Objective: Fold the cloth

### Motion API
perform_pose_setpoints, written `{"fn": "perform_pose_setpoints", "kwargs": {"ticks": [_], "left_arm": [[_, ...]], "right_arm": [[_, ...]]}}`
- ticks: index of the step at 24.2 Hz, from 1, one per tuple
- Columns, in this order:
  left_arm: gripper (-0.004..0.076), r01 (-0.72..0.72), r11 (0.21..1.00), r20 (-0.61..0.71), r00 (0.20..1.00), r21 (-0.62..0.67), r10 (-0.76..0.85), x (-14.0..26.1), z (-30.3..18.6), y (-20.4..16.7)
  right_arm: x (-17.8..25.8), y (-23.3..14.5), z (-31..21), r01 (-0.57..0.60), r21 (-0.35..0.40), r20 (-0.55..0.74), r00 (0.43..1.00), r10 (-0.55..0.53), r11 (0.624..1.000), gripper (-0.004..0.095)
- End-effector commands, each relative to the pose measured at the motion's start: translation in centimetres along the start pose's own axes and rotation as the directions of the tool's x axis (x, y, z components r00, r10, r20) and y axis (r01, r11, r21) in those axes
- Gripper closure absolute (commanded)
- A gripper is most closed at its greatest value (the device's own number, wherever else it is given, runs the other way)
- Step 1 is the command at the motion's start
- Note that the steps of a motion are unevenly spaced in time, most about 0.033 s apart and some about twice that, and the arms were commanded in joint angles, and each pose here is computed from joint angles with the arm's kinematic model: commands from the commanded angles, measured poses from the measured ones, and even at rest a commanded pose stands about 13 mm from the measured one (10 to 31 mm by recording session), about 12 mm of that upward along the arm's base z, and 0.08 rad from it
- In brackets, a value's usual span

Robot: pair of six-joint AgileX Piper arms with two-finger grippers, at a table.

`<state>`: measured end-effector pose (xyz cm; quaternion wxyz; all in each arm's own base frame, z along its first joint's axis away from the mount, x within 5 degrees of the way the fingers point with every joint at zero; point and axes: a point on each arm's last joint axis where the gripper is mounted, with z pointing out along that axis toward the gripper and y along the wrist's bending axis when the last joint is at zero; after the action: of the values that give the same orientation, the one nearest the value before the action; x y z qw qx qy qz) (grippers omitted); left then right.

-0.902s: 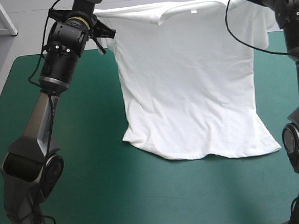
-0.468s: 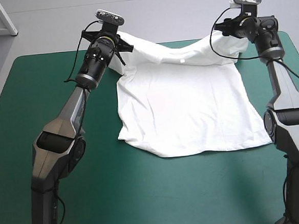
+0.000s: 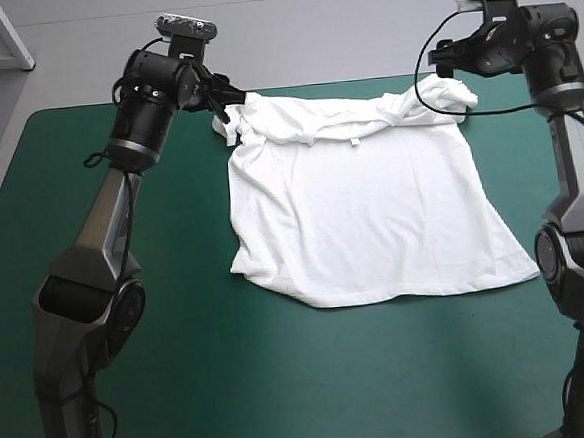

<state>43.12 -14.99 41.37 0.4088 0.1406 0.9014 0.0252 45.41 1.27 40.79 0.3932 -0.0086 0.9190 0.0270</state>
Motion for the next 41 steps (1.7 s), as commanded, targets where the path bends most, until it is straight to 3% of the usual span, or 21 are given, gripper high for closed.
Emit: {"fn": "perform_pose_setpoints", "kwargs": {"ticks": [1, 5, 9, 14, 19, 24, 30, 36, 38, 41], "left_arm": [[0.0276, 0.006, 0.996, 0.022, 1.000, 0.092, -0.008, -0.5, -6.3, 0.3], [0.0288, 0.034, 0.962, 0.000, 0.999, 0.270, -0.036, 0.2, -8.4, -1.0], [0.0291, 0.083, 0.923, -0.102, 0.994, 0.377, -0.048, 2.5, -9.1, -2.0], [0.0291, 0.096, 0.929, -0.260, 0.966, 0.357, 0.000, 6.9, -8.3, -2.5], [0.0291, 0.117, 0.940, -0.391, 0.920, 0.320, 0.019, 11.2, -5.8, -3.3], [0.0291, 0.107, 0.935, -0.403, 0.914, 0.338, 0.041, 14.9, -2.6, -6.4], [0.0291, 0.102, 0.961, -0.452, 0.892, 0.259, 0.027, 17.5, 0.8, -6.8], [0.0293, 0.160, 0.938, -0.502, 0.865, 0.307, 0.017, 18.9, 3.7, -8.9], [0.0350, 0.148, 0.937, -0.519, 0.854, 0.315, 0.039, 19.3, 4.0, -9.6], [0.0507, 0.125, 0.937, -0.521, 0.851, 0.325, 0.067, 19.7, 4.2, -10.4]], "right_arm": [[-0.7, -0.1, -7.9, 0.023, 0.028, 0.057, 0.998, -0.024, 0.999, 0.0132], [0.6, 0.3, -11.7, 0.000, -0.005, 0.065, 0.998, 0.000, 1.000, 0.0176], [3.4, 0.2, -13.9, 0.015, 0.009, 0.004, 1.000, -0.015, 1.000, 0.0196], [8.6, -0.4, -15.0, 0.038, 0.074, -0.112, 0.993, -0.030, 0.997, 0.0198], [12.3, -0.4, -16.2, 0.024, 0.070, -0.123, 0.992, -0.015, 0.997, 0.0198], [16.1, -0.3, -16.5, 0.016, 0.064, -0.176, 0.984, -0.005, 0.998, 0.0198], [17.0, -0.2, -16.2, 0.007, 0.050, -0.202, 0.979, 0.003, 0.999, 0.0198], [16.7, -0.3, -16.2, 0.040, 0.051, -0.171, 0.985, -0.031, 0.998, 0.0198], [16.4, -0.3, -15.6, 0.075, 0.044, -0.160, 0.985, -0.067, 0.996, 0.0197], [16.4, -0.5, -14.0, 0.073, 0.065, -0.158, 0.985, -0.062, 0.995, 0.0198]]}}
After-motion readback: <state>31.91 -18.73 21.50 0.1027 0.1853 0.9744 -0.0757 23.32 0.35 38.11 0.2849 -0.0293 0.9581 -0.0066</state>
